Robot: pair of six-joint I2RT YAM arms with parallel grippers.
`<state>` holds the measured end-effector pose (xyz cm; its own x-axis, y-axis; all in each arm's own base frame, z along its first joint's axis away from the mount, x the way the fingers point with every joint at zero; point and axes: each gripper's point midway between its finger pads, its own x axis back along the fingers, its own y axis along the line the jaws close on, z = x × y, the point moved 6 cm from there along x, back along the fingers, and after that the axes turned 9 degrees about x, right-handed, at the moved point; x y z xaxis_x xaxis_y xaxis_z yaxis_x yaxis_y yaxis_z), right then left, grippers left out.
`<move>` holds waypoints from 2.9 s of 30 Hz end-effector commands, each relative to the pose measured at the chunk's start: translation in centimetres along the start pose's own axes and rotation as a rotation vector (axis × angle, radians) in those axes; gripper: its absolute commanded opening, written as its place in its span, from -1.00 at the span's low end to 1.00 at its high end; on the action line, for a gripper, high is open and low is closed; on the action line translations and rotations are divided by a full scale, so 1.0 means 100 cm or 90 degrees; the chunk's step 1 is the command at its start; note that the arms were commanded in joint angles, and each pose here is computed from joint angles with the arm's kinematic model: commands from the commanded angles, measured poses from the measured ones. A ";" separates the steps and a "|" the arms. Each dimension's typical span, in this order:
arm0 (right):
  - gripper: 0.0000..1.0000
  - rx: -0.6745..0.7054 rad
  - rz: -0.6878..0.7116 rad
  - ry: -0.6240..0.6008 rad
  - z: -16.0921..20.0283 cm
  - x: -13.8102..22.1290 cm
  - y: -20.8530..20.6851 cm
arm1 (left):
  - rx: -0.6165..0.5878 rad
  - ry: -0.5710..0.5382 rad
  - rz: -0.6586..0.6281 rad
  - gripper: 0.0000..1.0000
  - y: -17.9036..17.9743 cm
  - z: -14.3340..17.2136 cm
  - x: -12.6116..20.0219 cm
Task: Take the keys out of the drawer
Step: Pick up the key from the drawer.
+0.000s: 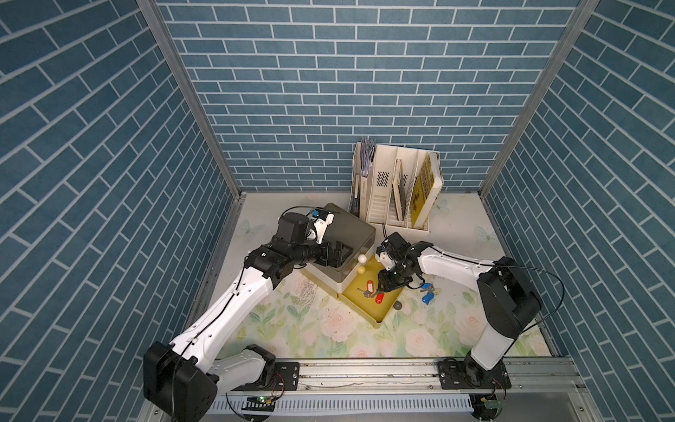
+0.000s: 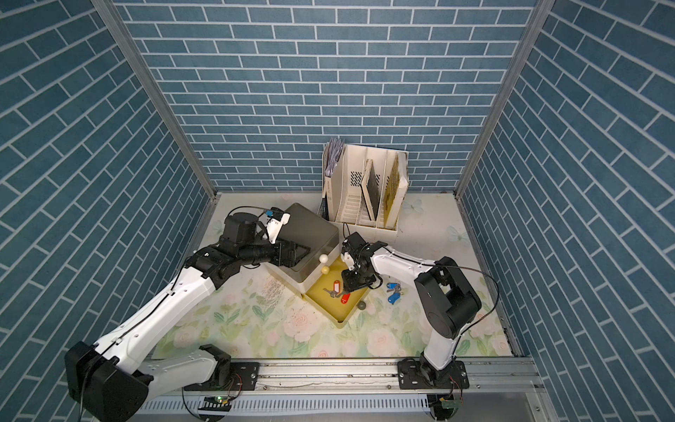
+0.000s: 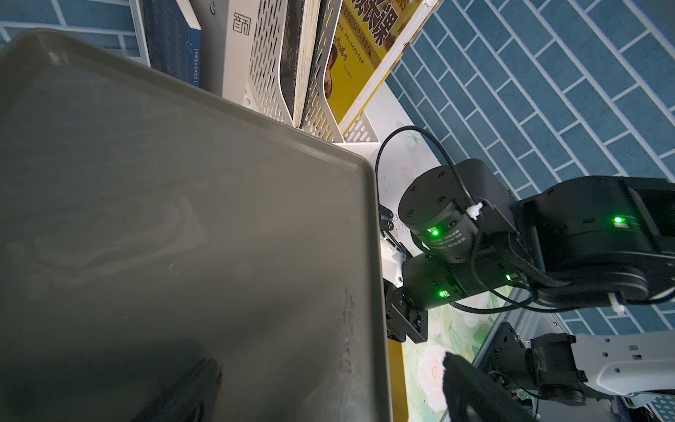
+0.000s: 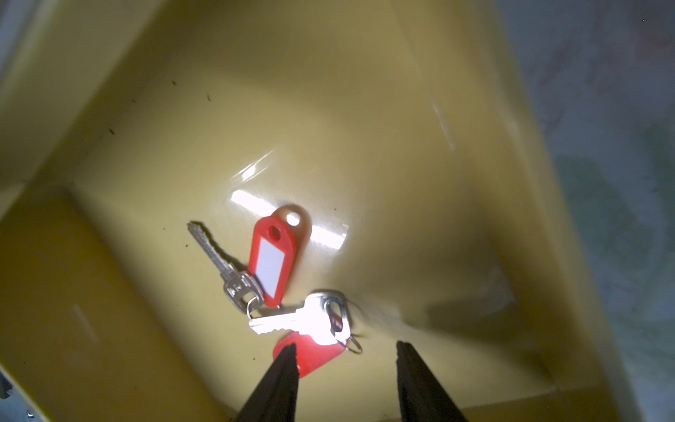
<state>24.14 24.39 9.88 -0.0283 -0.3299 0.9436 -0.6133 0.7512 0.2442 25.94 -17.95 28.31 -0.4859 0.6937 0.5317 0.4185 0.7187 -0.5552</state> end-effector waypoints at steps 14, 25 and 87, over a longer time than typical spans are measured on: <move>-0.24 0.016 -0.005 0.030 0.008 -0.018 -0.003 | 0.000 0.012 -0.016 0.99 0.007 0.005 -0.002; -0.41 0.014 -0.009 0.031 0.009 -0.022 -0.003 | 0.002 0.015 -0.023 1.00 0.010 0.007 -0.004; -1.00 -0.005 0.044 -0.183 -0.011 0.118 0.017 | -0.010 -0.029 0.012 1.00 -0.009 -0.026 -0.001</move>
<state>23.73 22.90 19.40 -0.2513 -0.4220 0.8710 -0.6247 0.7581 0.1871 26.97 -18.43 28.79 -0.4913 0.6936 0.5269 0.4177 0.7184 -0.5562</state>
